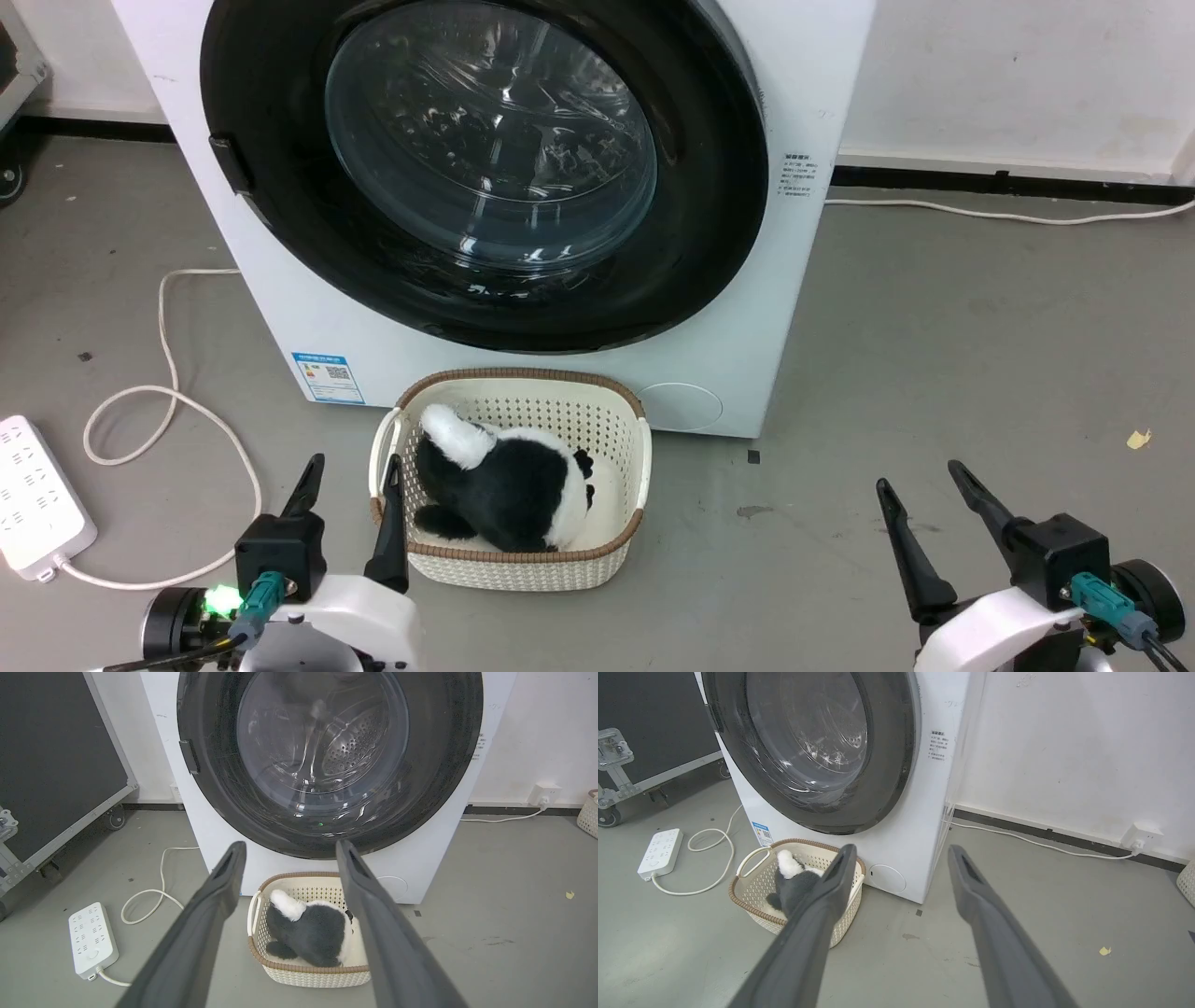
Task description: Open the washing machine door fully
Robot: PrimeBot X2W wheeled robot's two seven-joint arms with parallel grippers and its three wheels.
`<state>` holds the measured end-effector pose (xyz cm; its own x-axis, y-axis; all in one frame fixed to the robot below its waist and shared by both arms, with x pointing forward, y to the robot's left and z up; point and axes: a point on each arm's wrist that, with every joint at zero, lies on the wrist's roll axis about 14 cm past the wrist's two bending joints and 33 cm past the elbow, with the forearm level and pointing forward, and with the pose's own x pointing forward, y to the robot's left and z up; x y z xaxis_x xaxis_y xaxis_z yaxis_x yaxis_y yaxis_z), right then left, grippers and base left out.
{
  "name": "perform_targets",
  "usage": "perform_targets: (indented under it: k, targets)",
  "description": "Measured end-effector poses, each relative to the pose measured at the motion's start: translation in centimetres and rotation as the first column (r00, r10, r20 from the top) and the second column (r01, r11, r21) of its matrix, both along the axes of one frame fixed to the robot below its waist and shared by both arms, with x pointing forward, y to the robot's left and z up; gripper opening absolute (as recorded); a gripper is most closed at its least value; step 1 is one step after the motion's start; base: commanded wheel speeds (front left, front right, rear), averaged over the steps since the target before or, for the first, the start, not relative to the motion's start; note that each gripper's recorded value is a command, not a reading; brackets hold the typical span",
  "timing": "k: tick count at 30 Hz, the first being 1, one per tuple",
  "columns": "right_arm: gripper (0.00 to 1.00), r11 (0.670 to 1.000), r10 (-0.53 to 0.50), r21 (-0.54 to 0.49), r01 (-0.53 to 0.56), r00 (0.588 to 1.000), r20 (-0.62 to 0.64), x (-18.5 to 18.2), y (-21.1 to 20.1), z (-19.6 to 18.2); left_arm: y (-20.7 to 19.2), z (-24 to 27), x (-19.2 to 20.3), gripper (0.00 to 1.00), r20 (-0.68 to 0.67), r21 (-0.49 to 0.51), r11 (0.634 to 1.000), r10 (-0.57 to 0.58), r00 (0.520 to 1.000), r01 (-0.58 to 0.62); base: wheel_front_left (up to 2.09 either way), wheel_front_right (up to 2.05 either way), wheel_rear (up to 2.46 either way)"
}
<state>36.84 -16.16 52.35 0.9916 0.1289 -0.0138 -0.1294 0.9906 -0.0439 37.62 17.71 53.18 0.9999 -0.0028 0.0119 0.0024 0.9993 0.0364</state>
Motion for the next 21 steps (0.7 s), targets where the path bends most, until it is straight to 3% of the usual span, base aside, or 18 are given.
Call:
perform_targets:
  k: [21]
  targets:
    - [1.0,1.0,0.0,0.031,0.0,1.0,0.021,1.4,0.0,-0.1,0.0,-0.6,0.7,1.0,0.008,0.011,1.0,0.018,1.0,-0.018,0.0,0.0,0.0]
